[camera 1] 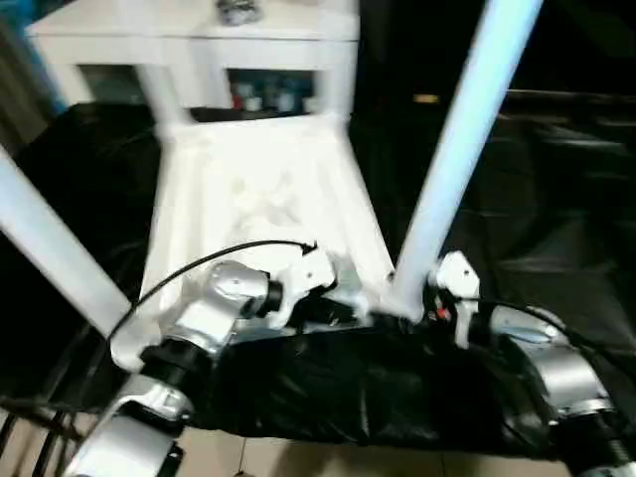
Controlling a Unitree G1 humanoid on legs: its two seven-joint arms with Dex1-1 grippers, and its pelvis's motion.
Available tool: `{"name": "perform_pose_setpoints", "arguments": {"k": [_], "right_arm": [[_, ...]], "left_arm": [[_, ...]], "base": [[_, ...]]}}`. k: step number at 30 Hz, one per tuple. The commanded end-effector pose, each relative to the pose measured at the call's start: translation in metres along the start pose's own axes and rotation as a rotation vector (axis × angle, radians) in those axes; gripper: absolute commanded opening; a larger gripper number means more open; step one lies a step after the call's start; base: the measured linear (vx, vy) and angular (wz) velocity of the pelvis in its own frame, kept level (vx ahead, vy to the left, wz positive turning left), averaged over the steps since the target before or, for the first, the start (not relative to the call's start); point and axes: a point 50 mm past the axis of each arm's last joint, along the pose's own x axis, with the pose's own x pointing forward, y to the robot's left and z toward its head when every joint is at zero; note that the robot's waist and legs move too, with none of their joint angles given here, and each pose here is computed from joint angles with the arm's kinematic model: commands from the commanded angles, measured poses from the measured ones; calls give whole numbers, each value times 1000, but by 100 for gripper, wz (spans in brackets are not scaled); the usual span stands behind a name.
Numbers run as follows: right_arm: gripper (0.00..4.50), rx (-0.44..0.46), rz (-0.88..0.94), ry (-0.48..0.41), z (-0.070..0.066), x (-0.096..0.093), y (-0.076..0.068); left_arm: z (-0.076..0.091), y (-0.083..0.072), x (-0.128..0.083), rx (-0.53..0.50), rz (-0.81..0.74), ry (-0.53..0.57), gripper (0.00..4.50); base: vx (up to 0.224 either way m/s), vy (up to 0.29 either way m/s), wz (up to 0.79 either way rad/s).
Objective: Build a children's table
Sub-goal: Rotate leg to tighten
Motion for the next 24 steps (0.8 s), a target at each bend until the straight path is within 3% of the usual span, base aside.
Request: {"name": "perform_pose_setpoints", "arguments": {"k": [1,9,14,18,24], "right_arm": [[375,-7,135,9,2,6,12],[330,-7,297,74,4,-3,17],[301,-2,312,70,5,-3,17],[277,60,198,-49,10,7,13],[272,87,9,-60,2,19,10]], "left_arm": [[-2,-11,12,5,-105,1,0],[0,-13,4,23,-210,9,0],[-2,-13,2,26,-225,22,0],[-3,-9,4,-4,-150,6,0],[-3,-2,14,-49,1,8,0]], "base": [[0,0,0],[0,0,0],[0,0,0],[0,0,0],[0,0,0]]}}
